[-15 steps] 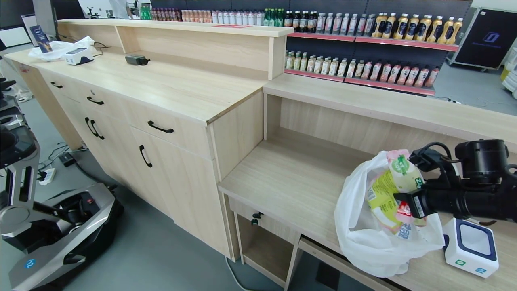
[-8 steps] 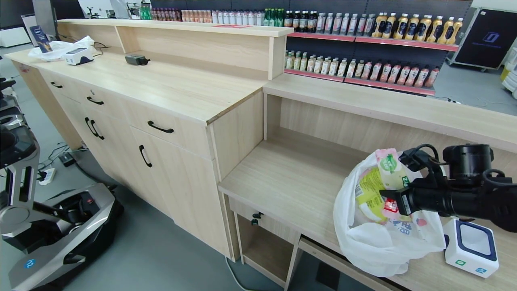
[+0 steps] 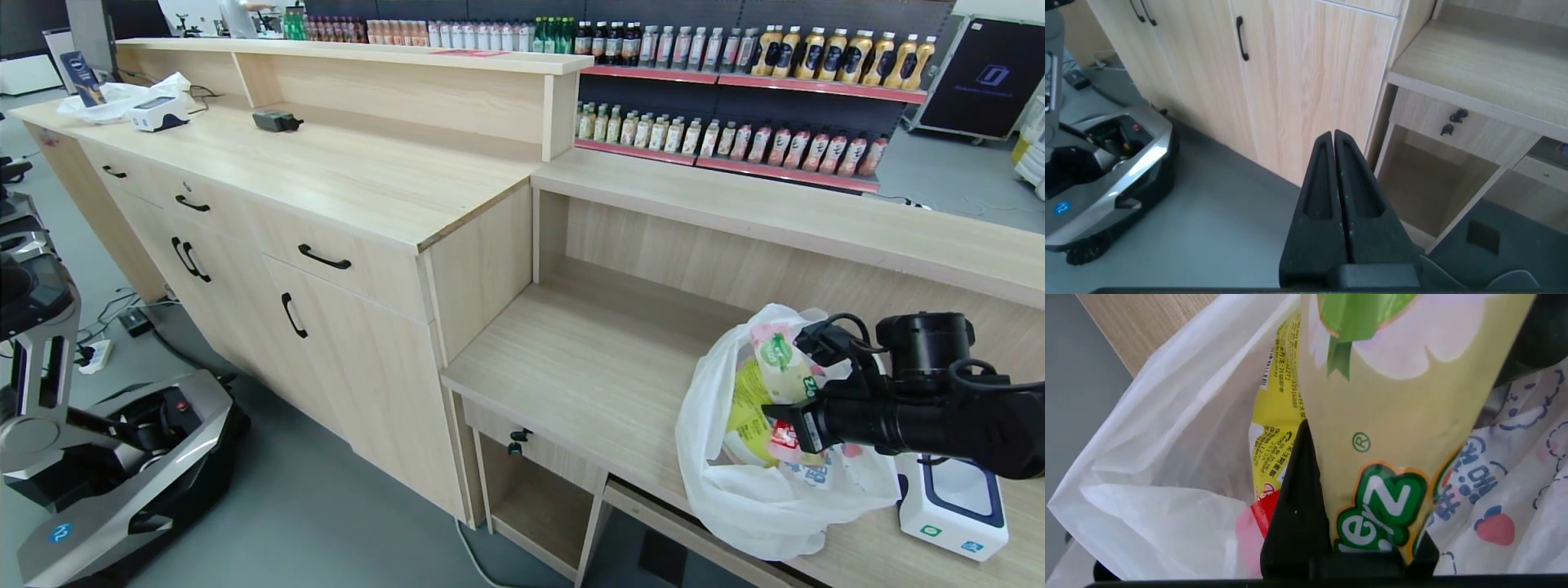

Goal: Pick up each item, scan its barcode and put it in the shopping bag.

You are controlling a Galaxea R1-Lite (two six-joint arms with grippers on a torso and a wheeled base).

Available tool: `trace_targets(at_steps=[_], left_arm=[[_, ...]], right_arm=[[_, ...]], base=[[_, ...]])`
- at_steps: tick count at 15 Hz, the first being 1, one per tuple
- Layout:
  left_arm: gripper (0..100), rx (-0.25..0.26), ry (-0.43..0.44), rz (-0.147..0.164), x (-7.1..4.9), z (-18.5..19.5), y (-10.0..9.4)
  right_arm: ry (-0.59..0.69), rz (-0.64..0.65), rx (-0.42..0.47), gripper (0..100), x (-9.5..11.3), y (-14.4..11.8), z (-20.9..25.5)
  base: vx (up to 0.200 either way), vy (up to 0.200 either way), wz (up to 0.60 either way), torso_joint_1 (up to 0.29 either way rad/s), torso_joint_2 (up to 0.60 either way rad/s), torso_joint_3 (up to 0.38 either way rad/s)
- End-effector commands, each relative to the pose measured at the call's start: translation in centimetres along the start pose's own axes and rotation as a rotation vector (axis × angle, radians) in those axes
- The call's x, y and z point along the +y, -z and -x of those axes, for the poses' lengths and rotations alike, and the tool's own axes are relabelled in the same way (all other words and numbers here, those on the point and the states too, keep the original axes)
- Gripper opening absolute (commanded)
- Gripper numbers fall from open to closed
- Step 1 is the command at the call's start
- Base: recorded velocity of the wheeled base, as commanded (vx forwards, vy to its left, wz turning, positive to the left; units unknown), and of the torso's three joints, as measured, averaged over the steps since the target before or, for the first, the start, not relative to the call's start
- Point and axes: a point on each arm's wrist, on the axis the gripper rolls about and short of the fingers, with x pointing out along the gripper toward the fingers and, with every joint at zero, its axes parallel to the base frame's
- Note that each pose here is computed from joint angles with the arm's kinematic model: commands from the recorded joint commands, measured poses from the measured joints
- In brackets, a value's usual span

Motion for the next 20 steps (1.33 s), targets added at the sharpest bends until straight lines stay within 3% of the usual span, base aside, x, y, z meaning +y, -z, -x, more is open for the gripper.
trace_targets(at_steps=[1,8,9,13,16,17,20], left_arm=[[0,0.000,-0.001,0.000,0.0,0.0,0.0],[0,0.000,-0.001,0.000,0.0,0.0,0.0],[0,0.000,-0.001,0.000,0.0,0.0,0.0],[0,0.000,-0.001,0.000,0.0,0.0,0.0],[0,0.000,-0.001,0.000,0.0,0.0,0.0],[0,0.000,-0.001,0.000,0.0,0.0,0.0],[0,0.000,-0.001,0.000,0.0,0.0,0.0]], right_arm=[[-0.003,0.002,0.006,0,0.0,0.1,-0.3],[-0.002,0.006,0.018,0,-0.4,0.9,-1.4],[-0.001,0.000,0.022,100,-0.5,1.0,-1.4],[0.002,0.003,0.009,100,-0.5,0.7,-1.1],[-0.048,0.018,-0.093,100,-0.4,-1.0,1.5],[-0.078,0.051,-0.169,100,0.0,-2.4,3.8],[-0.024,0.124,-0.313,100,1.1,-4.8,9.4]], base=[[0.000,0.000,0.00,0.000,0.00,0.000],[0.000,0.000,0.00,0.000,0.00,0.000],[0.000,0.000,0.00,0.000,0.00,0.000],[0.000,0.000,0.00,0.000,0.00,0.000],[0.000,0.000,0.00,0.000,0.00,0.000],[0.000,0.000,0.00,0.000,0.00,0.000],[0.000,0.000,0.00,0.000,0.00,0.000]])
